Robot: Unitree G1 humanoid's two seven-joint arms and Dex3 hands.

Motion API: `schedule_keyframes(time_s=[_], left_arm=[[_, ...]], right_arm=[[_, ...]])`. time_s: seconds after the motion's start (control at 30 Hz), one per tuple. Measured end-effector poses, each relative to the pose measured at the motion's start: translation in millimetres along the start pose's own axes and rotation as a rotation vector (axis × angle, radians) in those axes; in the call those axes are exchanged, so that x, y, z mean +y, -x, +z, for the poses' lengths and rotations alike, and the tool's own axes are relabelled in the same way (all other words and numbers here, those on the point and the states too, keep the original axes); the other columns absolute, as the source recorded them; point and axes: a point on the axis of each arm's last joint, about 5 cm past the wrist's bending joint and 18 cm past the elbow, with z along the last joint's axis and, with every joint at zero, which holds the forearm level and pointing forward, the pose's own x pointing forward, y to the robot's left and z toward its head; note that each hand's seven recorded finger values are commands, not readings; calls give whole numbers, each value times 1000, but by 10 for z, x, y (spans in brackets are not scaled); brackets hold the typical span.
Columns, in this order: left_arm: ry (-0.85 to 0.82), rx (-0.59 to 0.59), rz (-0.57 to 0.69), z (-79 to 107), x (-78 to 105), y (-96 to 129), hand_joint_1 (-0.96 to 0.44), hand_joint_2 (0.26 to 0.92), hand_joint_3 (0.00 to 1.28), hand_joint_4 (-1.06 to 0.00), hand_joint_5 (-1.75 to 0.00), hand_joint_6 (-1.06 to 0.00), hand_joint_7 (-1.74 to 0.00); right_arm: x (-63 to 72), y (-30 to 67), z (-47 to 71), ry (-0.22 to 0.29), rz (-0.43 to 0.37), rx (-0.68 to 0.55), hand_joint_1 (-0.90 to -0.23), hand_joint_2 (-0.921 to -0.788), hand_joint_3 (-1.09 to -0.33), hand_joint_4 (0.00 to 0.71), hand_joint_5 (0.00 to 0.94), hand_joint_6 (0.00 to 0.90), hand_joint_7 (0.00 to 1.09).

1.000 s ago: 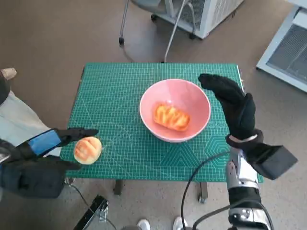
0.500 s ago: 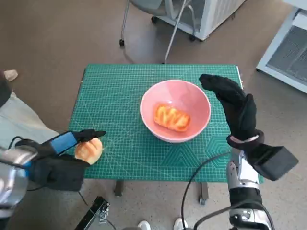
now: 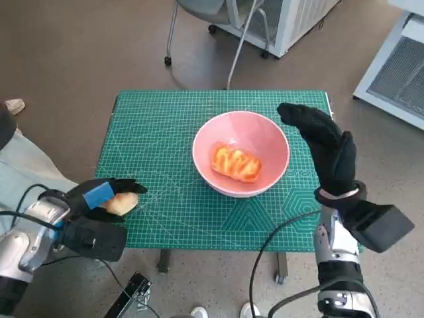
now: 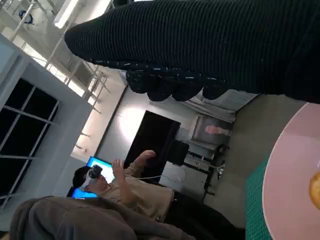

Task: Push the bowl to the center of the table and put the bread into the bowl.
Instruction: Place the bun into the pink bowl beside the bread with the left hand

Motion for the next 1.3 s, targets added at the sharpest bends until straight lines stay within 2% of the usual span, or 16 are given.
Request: schedule_keyframes(time_s=[0.23,0.43,0.63,0.8,1.07,1.3], left_arm=[[54,-15,54,-34,73,36,2,918,59,-625,-1267,-723,-1036],[102,-11,145,-99,230,86,3,920,55,-602,-1208,-745,-1091],[148,-17,289,-159,496,177,3,920,55,-610,-1180,-734,-1121],[146,-25,428,-155,786,269,4,920,55,-615,-1189,-727,-1115],[116,-70,604,-26,1205,335,3,920,79,-584,-1259,-700,-1108],[82,-170,716,270,1530,222,3,920,73,-584,-1257,-716,-1090]], right_arm=[[10,0,-4,-4,-7,0,-590,-921,-733,410,21,35,819],[15,-1,-6,-4,-9,1,-587,-921,-734,410,21,36,817],[14,0,-6,-3,-9,1,-581,-921,-736,410,20,37,815],[14,1,-7,-2,-10,2,-585,-921,-735,411,20,37,815],[15,4,-11,-4,-11,4,-579,-921,-736,411,20,38,813],[21,10,-24,-6,-12,8,-573,-921,-734,412,20,40,811]])
